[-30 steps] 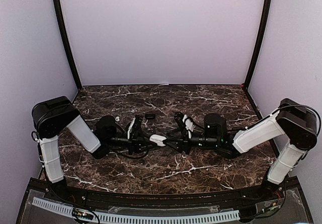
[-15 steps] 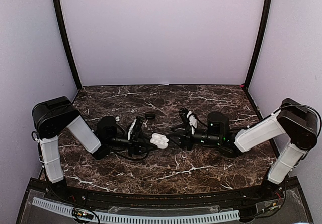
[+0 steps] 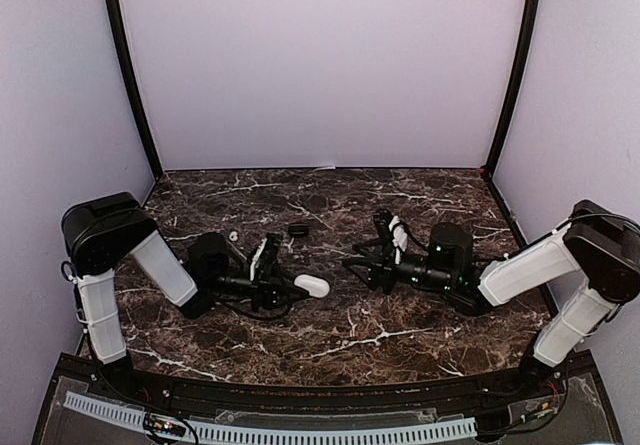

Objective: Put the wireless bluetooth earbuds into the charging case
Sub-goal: Open the charging case.

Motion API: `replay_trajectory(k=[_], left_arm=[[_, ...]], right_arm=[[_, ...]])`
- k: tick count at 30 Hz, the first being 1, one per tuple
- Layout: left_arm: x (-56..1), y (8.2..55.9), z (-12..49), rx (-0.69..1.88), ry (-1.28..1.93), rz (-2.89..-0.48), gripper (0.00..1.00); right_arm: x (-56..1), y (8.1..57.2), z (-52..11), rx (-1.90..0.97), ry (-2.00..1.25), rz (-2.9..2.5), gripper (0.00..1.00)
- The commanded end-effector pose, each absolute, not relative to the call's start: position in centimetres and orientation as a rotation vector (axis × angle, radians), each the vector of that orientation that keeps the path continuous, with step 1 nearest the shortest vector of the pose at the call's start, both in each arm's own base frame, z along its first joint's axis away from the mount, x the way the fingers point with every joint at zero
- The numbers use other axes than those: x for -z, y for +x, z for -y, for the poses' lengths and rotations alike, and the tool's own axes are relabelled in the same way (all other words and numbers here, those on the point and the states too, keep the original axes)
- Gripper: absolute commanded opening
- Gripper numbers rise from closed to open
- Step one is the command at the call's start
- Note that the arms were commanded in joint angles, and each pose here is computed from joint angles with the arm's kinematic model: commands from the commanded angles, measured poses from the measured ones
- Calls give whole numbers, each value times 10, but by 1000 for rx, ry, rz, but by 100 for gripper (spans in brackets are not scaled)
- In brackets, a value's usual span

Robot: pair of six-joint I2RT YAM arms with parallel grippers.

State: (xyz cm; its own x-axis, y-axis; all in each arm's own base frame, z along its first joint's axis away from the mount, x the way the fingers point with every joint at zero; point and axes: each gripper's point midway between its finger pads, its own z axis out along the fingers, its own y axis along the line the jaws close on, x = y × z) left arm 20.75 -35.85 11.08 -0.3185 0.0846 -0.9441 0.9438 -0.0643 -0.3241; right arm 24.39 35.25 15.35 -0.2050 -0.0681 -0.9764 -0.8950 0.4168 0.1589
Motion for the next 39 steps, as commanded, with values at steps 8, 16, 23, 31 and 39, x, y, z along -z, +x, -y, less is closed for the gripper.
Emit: replay_trajectory(k=[8, 16, 23, 31, 39], left_arm=[[-136, 225, 341, 1411, 1055, -1423, 11], [-123, 223, 351, 1361, 1127, -1452, 10], [-115, 211, 364, 1375, 1203, -1459, 10], [-114, 207, 366, 1382, 1222, -1454, 10], [-115, 203, 367, 1393, 1243, -1434, 10]], right_arm=[[-172, 245, -350, -940, -868, -1509, 52], [-157, 228, -375, -1003, -1035, -1507, 53], [-142, 207, -398, -1048, -1175, -1500, 62], [-131, 202, -410, -1070, -1234, -1526, 64], [-125, 209, -411, -1035, -1224, -1560, 62]])
